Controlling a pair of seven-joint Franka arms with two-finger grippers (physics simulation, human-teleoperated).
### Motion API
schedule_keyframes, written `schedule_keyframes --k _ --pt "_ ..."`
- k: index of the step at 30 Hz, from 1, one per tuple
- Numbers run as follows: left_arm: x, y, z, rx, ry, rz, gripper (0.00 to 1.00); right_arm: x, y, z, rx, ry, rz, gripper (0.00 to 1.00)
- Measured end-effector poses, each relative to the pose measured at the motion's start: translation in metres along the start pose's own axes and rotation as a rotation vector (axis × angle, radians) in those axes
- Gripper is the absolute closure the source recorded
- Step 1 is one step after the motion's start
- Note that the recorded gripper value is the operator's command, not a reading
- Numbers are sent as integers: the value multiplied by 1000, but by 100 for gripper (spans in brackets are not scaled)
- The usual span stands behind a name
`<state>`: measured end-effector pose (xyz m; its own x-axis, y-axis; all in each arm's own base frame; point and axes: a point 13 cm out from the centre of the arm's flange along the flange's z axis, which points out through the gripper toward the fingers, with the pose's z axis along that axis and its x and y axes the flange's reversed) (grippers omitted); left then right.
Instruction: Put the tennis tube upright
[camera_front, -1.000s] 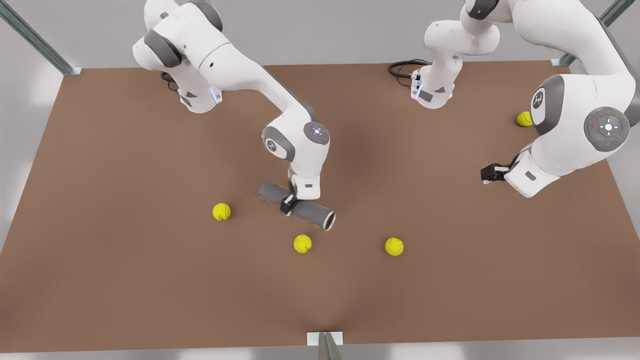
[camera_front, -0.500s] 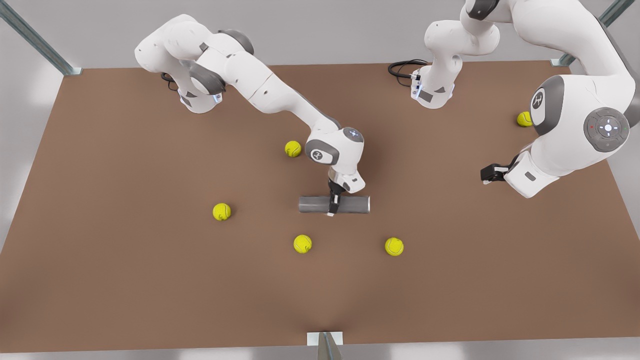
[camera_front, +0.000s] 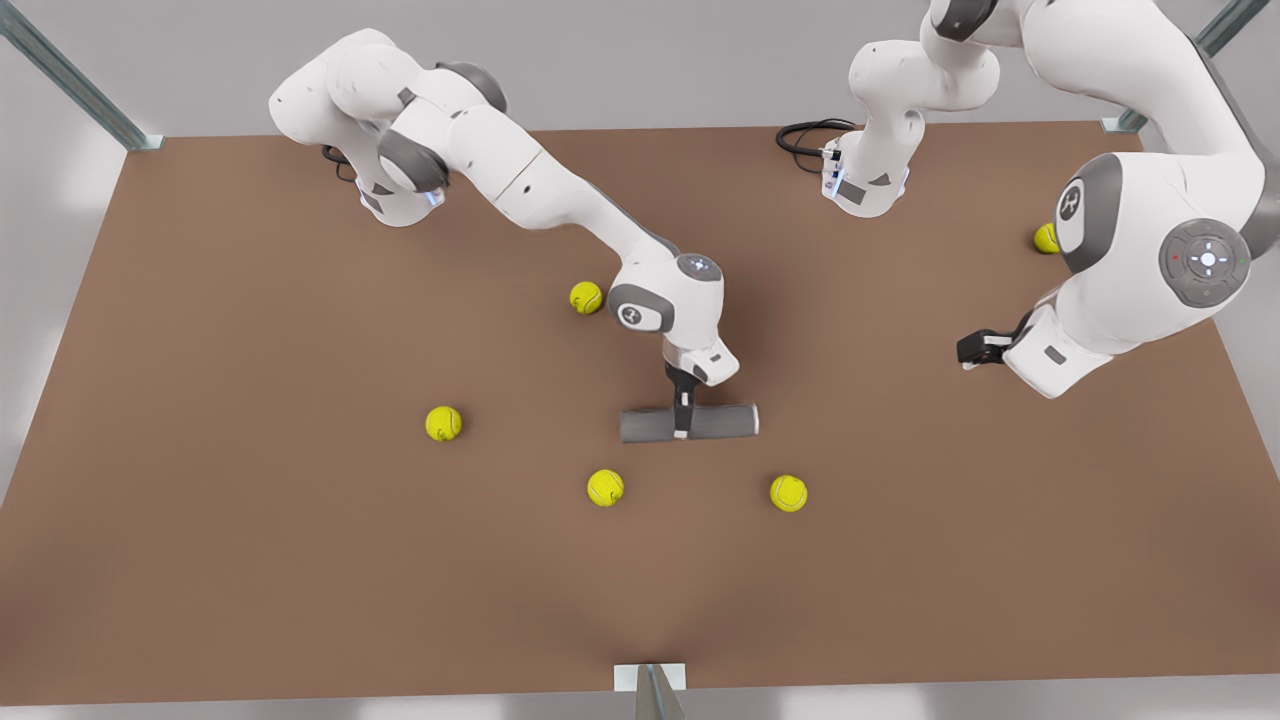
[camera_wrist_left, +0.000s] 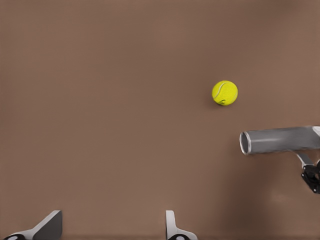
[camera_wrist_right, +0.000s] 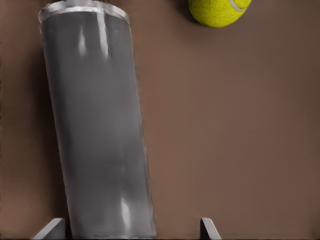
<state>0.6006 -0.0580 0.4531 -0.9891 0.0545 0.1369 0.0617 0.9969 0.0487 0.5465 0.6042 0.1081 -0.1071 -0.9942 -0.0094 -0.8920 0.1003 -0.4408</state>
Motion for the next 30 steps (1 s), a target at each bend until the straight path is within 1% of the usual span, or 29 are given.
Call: schedule_keyframes --k 2,4,5,6,7,8,9,10,11,12,13,15,17,20,23,27,30 --pt "0 -6 -1 2 -1 -3 0 -3 -12 -37 -10 -32 19 0" --pt "1 -16 -1 5 0 -12 0 -3 -35 -97 -9 -66 55 0" --pt "1 -25 0 17 2 -24 0 5 -60 -140 -11 -82 104 0" --pt "1 -42 2 35 7 -40 0 37 -110 -192 -24 -81 215 0" --pt "0 -76 8 45 9 -42 0 110 -182 -239 -38 -46 382 0" --pt "0 -126 17 48 8 -31 0 208 -244 -264 -58 28 562 0" --pt "-2 -176 29 50 3 -33 0 324 -291 -270 -81 137 753 0" --pt "-14 -219 43 57 -14 -60 0 436 -317 -264 -120 248 943 0" --pt "-26 -257 59 66 -28 -102 0 529 -329 -258 -161 339 1105 0" --pt "-33 -289 76 71 -32 -155 0 587 -332 -271 -187 387 1217 0" --pt "-39 -308 90 80 -38 -228 0 617 -330 -301 -205 394 1288 0" --pt "-49 -330 112 98 -43 -393 0 645 -308 -367 -245 377 1369 0" --pt "-56 -343 128 133 -25 -572 0 676 -271 -399 -307 395 1437 0" --pt "-66 -360 146 169 -22 -802 0 716 -236 -397 -388 465 1522 0" --pt "-67 -381 162 178 -33 -978 0 746 -221 -397 -424 510 1591 0" --pt "-61 -395 191 149 -44 -1206 0 758 -213 -396 -447 540 1627 0" --pt "-66 -397 217 134 -50 -1370 0 739 -214 -394 -457 543 1596 0"
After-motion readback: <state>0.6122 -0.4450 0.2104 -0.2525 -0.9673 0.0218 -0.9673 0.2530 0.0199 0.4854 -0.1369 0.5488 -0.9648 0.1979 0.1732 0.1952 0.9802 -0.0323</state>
